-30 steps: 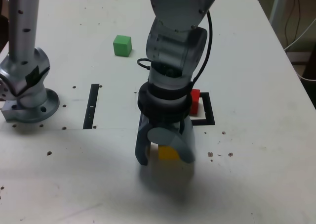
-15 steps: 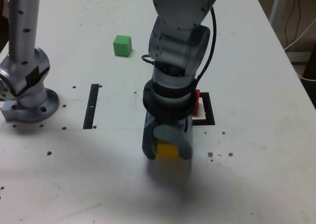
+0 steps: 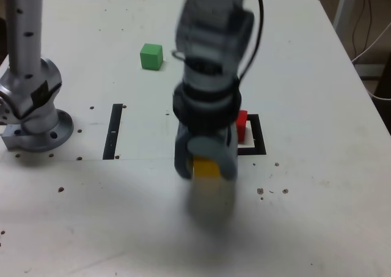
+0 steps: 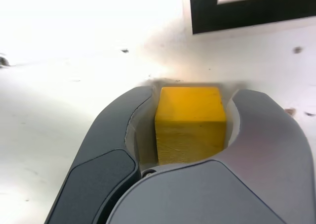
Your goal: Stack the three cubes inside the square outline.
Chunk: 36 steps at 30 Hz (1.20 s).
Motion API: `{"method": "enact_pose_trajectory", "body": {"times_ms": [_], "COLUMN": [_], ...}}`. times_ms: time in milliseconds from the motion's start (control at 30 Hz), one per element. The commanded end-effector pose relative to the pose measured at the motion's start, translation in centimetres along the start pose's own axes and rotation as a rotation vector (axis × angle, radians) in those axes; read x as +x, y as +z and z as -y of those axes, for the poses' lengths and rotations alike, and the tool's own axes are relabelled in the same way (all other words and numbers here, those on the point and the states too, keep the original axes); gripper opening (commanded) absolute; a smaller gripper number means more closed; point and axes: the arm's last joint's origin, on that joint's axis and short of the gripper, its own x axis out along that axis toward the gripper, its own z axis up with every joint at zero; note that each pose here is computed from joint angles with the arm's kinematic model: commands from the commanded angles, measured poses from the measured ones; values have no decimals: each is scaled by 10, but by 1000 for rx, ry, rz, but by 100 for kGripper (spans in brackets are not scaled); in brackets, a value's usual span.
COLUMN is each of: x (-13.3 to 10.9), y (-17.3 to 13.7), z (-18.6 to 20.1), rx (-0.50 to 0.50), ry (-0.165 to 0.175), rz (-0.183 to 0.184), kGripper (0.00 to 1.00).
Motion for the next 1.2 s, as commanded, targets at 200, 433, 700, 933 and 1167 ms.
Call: {"method": "enact_pose_trajectory", "body": {"times_ms": [200,433,700,933,1167], "x": [-37,-38,-45,-31,-29], "y": [-20,-15,7,27,29], "z": [-35,-65,-81,-85,-87], "rx": [52,117,122,115,110], "ry": [81,80,56,14,16], "rz": [55,9,6,-35,-35], "kGripper": [22,22,22,22,23]}}
